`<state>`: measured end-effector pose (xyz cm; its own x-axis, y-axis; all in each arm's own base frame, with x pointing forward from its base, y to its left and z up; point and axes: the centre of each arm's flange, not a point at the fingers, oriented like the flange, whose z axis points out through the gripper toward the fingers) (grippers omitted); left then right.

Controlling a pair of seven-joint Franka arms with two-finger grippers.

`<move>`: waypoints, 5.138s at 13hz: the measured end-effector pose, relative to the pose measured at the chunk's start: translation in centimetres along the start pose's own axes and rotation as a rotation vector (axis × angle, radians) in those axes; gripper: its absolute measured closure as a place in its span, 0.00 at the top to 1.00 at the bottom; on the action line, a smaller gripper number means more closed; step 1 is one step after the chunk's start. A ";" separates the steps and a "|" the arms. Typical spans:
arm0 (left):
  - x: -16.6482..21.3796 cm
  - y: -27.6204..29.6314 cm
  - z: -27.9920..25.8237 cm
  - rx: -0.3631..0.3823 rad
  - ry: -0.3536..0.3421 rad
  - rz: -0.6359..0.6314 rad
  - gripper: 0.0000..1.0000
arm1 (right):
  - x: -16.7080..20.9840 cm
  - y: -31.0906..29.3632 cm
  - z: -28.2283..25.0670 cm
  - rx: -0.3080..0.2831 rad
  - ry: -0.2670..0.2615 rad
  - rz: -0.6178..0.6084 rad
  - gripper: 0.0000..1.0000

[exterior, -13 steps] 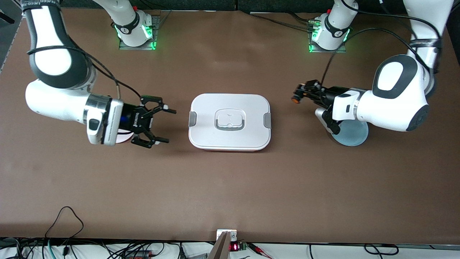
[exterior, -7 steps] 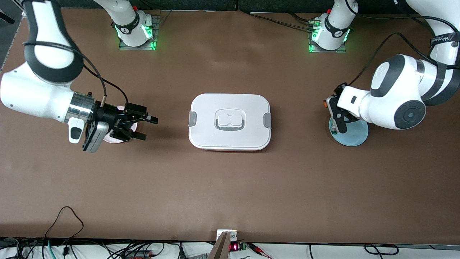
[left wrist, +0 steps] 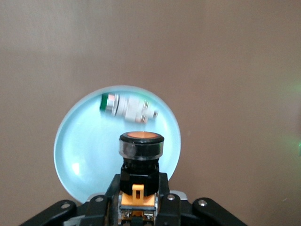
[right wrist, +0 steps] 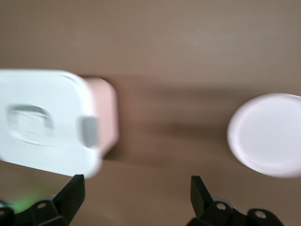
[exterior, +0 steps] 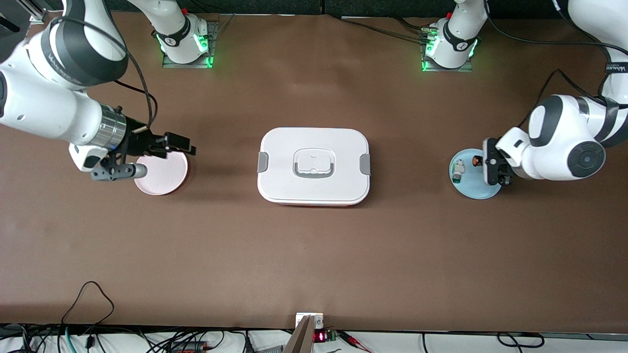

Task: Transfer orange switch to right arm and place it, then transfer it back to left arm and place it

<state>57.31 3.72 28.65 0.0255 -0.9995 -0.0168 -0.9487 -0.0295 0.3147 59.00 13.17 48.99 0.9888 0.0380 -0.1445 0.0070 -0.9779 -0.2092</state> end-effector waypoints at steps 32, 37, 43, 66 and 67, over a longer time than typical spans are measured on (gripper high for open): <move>-2.6 0.9 10.8 0.230 -0.015 -0.038 0.72 | -8.0 14.4 -10.8 -0.267 0.107 0.069 1.00; -3.3 0.5 8.6 0.158 -0.046 -0.142 1.00 | -6.8 14.4 -10.4 -0.265 0.100 0.067 1.00; -3.2 1.5 1.3 0.123 -0.062 -0.310 1.00 | -6.1 14.5 -10.3 -0.247 0.099 0.072 1.00; 4.3 11.5 -30.4 0.074 0.077 -1.322 1.00 | -6.5 14.3 -11.3 -0.246 0.089 0.054 1.00; 5.2 11.9 -30.6 0.056 0.103 -1.329 1.00 | -6.6 14.3 -11.3 -0.246 0.088 0.053 1.00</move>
<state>55.83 -2.05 61.37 0.9561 -0.2084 -0.2062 -0.1966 -0.9775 0.0765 54.31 -3.39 57.92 0.9978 -0.0223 -0.0616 -0.0199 -0.9990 0.0392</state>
